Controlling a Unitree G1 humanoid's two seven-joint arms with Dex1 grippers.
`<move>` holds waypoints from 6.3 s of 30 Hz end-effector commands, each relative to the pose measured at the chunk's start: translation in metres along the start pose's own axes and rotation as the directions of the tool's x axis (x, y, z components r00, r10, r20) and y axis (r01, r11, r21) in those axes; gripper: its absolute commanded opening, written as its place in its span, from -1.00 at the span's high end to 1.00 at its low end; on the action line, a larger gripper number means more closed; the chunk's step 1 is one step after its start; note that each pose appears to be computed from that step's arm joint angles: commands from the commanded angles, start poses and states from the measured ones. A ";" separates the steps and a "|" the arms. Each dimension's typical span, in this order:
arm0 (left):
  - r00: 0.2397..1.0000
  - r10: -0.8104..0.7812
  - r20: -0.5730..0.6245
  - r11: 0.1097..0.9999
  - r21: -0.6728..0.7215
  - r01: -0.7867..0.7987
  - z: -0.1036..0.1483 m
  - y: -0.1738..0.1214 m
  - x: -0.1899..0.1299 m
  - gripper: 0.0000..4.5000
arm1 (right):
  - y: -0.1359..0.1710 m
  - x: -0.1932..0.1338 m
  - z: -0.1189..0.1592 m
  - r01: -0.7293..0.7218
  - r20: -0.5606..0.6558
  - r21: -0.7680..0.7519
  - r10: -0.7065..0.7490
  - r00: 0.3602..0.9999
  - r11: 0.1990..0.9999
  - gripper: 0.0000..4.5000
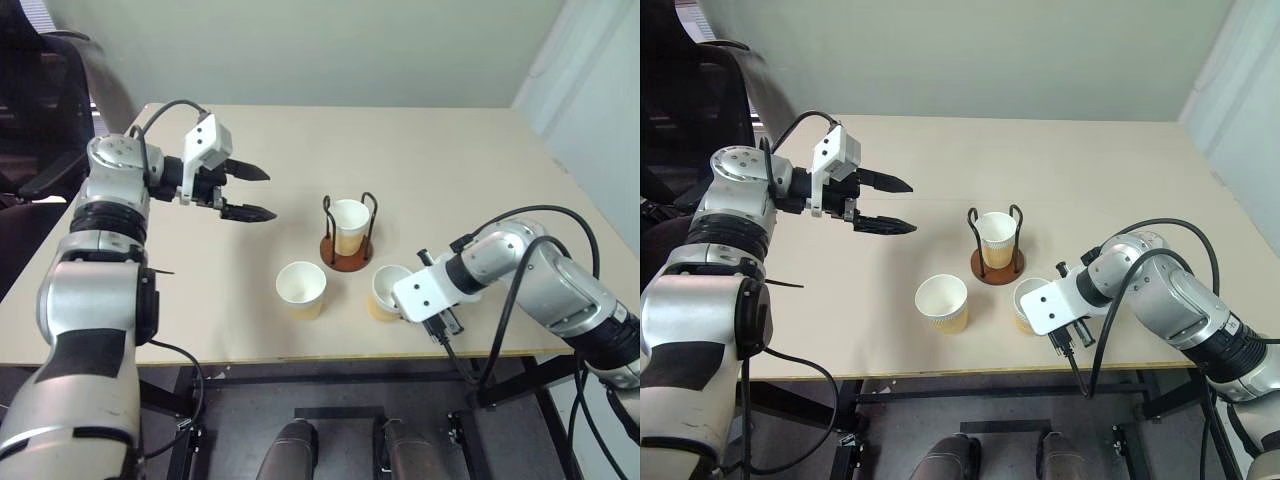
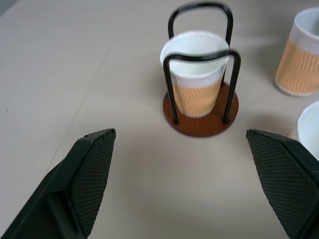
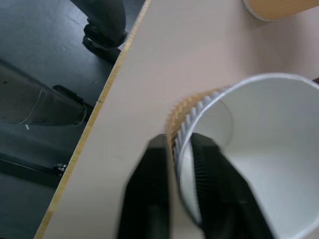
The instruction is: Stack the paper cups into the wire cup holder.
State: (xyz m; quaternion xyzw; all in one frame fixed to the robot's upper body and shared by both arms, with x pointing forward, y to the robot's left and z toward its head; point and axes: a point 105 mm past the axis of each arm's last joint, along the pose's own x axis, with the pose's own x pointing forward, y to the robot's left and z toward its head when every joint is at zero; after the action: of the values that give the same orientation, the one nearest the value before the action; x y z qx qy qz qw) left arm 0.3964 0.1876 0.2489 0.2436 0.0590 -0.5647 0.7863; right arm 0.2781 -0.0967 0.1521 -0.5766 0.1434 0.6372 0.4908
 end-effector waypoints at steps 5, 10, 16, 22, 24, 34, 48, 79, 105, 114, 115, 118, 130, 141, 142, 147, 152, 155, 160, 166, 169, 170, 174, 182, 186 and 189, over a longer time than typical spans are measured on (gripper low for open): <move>0.993 -0.078 0.085 0.997 0.009 0.078 0.025 -0.007 -0.001 -1.00 | -0.010 -0.024 0.001 0.049 0.009 0.020 -0.049 0.999 0.999 0.97; 0.986 -0.165 -0.006 0.986 0.004 0.165 0.016 -0.023 -0.005 -1.00 | -0.015 -0.047 0.004 0.063 0.030 0.071 -0.066 0.997 0.995 0.97; 0.968 -0.244 -0.061 0.969 0.016 0.245 0.011 -0.041 -0.014 -1.00 | -0.028 -0.086 0.011 0.118 0.057 0.129 -0.126 0.990 0.985 0.97; 0.973 -0.228 -0.021 0.973 0.024 0.229 0.020 -0.037 -0.021 -1.00 | -0.047 -0.119 0.023 0.221 0.082 0.135 -0.234 0.969 0.966 0.97; 0.973 -0.229 -0.009 0.973 0.024 0.229 0.022 -0.037 -0.021 -1.00 | -0.055 -0.127 0.031 0.248 0.107 0.127 -0.262 0.959 0.960 0.97; 0.974 -0.226 -0.014 0.973 0.045 0.227 0.022 -0.036 -0.022 -1.00 | -0.099 -0.128 0.052 0.321 0.144 0.003 -0.318 0.937 0.947 0.97; 0.979 -0.203 -0.036 0.978 0.034 0.204 0.017 -0.034 -0.029 -1.00 | -0.144 -0.094 0.045 0.313 0.091 -0.105 -0.305 0.948 0.944 0.97; 0.981 -0.188 -0.040 0.981 0.032 0.190 0.014 -0.034 -0.034 -1.00 | -0.136 -0.054 0.021 0.205 -0.019 -0.208 -0.213 0.977 0.956 0.97; 0.972 -0.165 -0.165 0.984 0.038 0.174 -0.014 -0.036 -0.046 -1.00 | -0.090 -0.111 0.080 0.222 0.379 0.192 -0.281 0.882 0.956 -0.37; 0.964 -0.174 -0.202 0.982 0.040 0.186 -0.016 -0.034 -0.042 -1.00 | -0.077 -0.079 0.084 0.160 0.382 0.203 -0.229 0.896 0.966 -0.37; 0.963 -0.176 -0.203 0.981 0.039 0.188 -0.015 -0.034 -0.040 -1.00 | -0.079 -0.076 0.085 0.161 0.383 0.202 -0.229 0.895 0.966 -0.37; 0.963 -0.174 -0.205 0.982 0.039 0.186 -0.016 -0.033 -0.040 -1.00 | -0.085 -0.064 0.094 0.164 0.404 0.200 -0.233 0.884 0.966 -0.37; 0.972 -0.125 -0.201 0.983 0.106 0.148 -0.008 -0.022 -0.038 -1.00 | -0.085 -0.061 0.093 0.167 0.394 0.238 -0.252 0.884 0.957 -0.37; 0.981 -0.088 -0.174 0.988 0.107 0.108 -0.010 -0.020 -0.043 -1.00 | -0.072 -0.054 0.095 0.102 0.404 0.214 -0.183 0.896 0.971 -0.37; 0.982 -0.086 -0.170 0.989 0.105 0.105 -0.010 -0.019 -0.044 -1.00 | -0.071 -0.052 0.094 0.105 0.393 0.197 -0.177 0.902 0.975 -0.37; 0.982 -0.082 -0.168 0.991 0.096 0.099 -0.012 -0.020 -0.046 -1.00 | -0.071 -0.046 0.091 0.128 0.378 0.163 -0.181 0.908 0.978 -0.37; 0.983 -0.081 -0.166 0.991 0.091 0.097 -0.013 -0.020 -0.046 -1.00 | -0.072 -0.048 0.094 0.128 0.394 0.154 -0.180 0.901 0.980 -0.37; 0.983 -0.080 -0.166 0.991 0.091 0.096 -0.012 -0.020 -0.046 -1.00 | -0.071 -0.047 0.095 0.126 0.398 0.141 -0.173 0.901 0.982 -0.37; 0.983 -0.079 -0.168 0.991 0.098 0.096 -0.010 -0.019 -0.046 -1.00 | -0.068 -0.033 0.097 0.108 0.389 0.107 -0.141 0.910 0.988 -0.37; 0.982 -0.075 -0.174 0.989 0.113 0.096 -0.007 -0.018 -0.047 -1.00 | -0.069 -0.021 0.098 0.100 0.378 0.072 -0.120 0.918 0.992 -0.37; 0.985 -0.072 -0.160 0.989 0.114 0.091 -0.006 -0.019 -0.048 -1.00 | -0.068 -0.019 0.098 0.089 0.382 0.068 -0.108 0.918 0.994 -0.37; 0.985 -0.071 -0.158 0.989 0.115 0.089 -0.006 -0.019 -0.048 -1.00 | -0.068 -0.018 0.098 0.088 0.383 0.067 -0.107 0.918 0.994 -0.37; 0.986 -0.073 -0.151 0.989 0.118 0.091 -0.006 -0.020 -0.049 -1.00 | -0.067 -0.014 0.098 0.079 0.380 0.052 -0.093 0.920 0.996 -0.37; 0.987 -0.079 -0.141 0.989 0.110 0.095 -0.007 -0.025 -0.052 -1.00 | -0.066 0.005 0.097 0.069 0.376 0.023 -0.073 0.924 0.997 -0.37; 0.987 -0.083 -0.138 0.989 0.109 0.098 -0.007 -0.027 -0.053 -1.00 | -0.066 0.013 0.098 0.068 0.376 0.018 -0.070 0.924 0.998 -0.37; 0.987 -0.083 -0.137 0.989 0.108 0.098 -0.007 -0.028 -0.054 -1.00 | -0.069 0.019 0.099 0.078 0.372 0.011 -0.076 0.925 0.997 -0.37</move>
State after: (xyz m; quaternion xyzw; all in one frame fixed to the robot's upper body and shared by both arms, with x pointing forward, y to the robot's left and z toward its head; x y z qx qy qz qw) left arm 0.3586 0.2293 0.2401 0.3191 0.1107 -0.5794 0.7418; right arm 0.2785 0.0142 0.1886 -0.4401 0.0403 0.7180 0.5377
